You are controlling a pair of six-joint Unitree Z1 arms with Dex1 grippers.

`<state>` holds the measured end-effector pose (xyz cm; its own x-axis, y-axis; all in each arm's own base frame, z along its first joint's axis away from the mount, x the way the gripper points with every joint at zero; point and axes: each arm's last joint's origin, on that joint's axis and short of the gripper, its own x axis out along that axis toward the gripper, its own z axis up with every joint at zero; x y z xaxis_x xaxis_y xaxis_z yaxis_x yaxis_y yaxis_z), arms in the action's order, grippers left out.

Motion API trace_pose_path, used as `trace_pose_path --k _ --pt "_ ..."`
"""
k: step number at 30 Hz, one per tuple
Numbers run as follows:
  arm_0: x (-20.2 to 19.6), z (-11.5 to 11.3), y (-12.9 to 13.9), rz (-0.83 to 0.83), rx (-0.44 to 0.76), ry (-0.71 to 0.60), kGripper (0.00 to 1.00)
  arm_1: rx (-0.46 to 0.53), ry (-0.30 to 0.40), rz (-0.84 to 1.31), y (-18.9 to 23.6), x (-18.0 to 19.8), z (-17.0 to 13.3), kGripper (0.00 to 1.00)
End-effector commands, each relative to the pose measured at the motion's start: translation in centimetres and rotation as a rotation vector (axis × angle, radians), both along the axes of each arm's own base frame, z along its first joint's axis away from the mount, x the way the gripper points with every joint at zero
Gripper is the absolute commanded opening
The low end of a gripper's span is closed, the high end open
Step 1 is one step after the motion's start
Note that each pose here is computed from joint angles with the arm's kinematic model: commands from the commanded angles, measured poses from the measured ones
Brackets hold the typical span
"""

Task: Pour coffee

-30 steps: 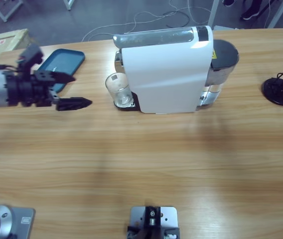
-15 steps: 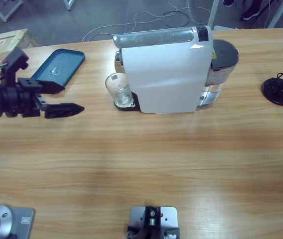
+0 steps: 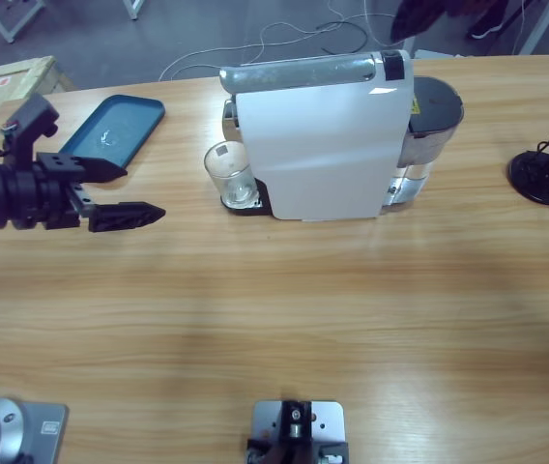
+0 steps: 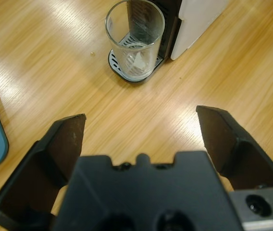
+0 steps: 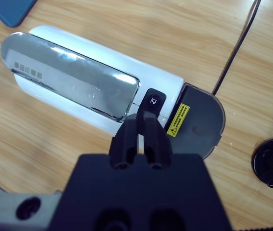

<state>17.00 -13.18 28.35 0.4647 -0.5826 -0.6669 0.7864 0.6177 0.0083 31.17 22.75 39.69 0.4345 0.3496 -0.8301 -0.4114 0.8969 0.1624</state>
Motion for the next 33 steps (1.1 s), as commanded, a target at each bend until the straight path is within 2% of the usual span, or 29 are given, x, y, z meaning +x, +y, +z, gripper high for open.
trace_pose_path --k 1,5,13,24,33 --pt "0.0 -0.6 -0.1 0.023 0.015 0.039 0.991 -0.075 0.047 0.007 1.5 1.5 -3.0 0.000" --pt "0.1 -0.8 -0.2 0.023 0.020 0.046 0.991 -0.086 0.020 -0.001 1.7 2.0 -2.8 0.000" --pt "0.2 -1.1 -0.2 0.025 0.031 0.054 0.991 -0.092 0.030 0.005 2.0 2.3 -3.4 0.000" --pt "0.4 -1.2 -0.3 0.026 0.037 0.060 0.991 -0.160 0.027 0.006 1.9 2.0 -4.1 0.000" --pt "0.6 -1.5 -0.5 0.026 0.044 0.070 0.991 -0.155 0.041 0.028 2.3 1.7 -4.5 0.000"
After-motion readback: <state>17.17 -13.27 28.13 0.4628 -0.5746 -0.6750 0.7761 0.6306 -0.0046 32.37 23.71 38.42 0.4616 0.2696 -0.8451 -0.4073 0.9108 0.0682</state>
